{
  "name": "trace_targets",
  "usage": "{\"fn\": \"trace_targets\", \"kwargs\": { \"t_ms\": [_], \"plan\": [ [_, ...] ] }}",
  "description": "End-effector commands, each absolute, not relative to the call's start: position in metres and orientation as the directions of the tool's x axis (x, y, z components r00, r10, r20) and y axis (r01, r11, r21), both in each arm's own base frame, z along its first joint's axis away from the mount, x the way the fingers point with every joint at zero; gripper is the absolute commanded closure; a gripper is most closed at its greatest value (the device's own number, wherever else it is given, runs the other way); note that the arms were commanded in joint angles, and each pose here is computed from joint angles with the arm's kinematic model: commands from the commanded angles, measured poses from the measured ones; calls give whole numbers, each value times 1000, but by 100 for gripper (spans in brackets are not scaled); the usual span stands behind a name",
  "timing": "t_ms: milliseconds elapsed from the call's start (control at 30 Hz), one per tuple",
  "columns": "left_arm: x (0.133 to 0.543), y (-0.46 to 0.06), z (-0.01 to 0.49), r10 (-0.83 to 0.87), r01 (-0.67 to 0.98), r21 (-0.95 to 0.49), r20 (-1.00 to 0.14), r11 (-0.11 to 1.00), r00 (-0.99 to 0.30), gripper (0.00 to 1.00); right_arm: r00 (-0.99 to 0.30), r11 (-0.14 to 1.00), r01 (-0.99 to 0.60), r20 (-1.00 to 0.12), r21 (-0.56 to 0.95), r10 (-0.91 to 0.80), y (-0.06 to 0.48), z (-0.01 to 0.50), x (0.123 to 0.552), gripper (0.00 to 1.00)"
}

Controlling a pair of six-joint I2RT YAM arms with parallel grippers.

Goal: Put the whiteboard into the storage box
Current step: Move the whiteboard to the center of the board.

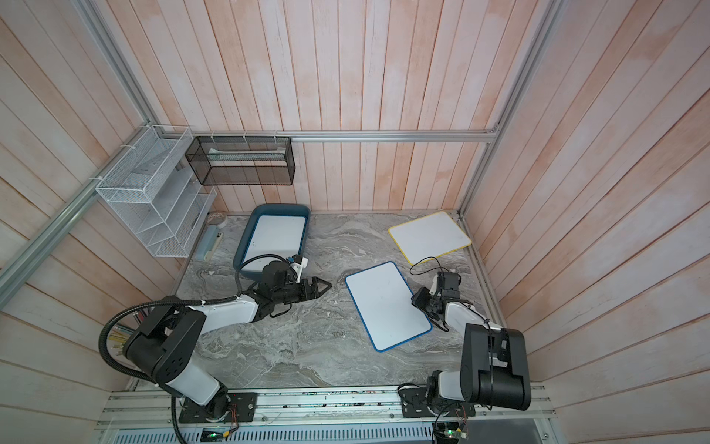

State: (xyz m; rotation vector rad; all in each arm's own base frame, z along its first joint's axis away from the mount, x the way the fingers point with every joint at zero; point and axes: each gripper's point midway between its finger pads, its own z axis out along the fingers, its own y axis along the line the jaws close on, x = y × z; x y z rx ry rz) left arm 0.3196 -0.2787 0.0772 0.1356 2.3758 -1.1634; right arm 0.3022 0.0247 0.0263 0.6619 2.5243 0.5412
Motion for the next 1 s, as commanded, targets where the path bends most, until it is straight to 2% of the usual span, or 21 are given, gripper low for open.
{"fn": "trace_targets", "kwargs": {
  "t_ms": [0, 167, 333, 467, 767, 967],
  "plan": [
    [308, -279, 51, -30, 367, -678, -497, 637, -867, 0, -832, 784, 408, -163, 468, 531, 46, -3, 256, 55],
    [297, -253, 19, 26, 349, -569, -497, 745, -867, 0, -835, 786, 403, -164, 469, 526, 50, -5, 251, 55],
    [283, -232, 4, 109, 392, -469, -523, 792, -846, 0, -837, 786, 398, -163, 473, 522, 52, -8, 250, 55],
    [274, -234, 5, 140, 474, -468, -586, 746, -798, 0, -838, 789, 388, -174, 476, 517, 54, -9, 251, 55],
    [291, -228, -6, 117, 450, -479, -576, 753, -809, 0, -870, 792, 366, -122, 488, 478, 71, -12, 243, 55],
    [312, -233, -12, 164, 483, -422, -598, 767, -784, 0, -902, 793, 322, -86, 516, 422, 104, -9, 235, 55]
  ]
}}
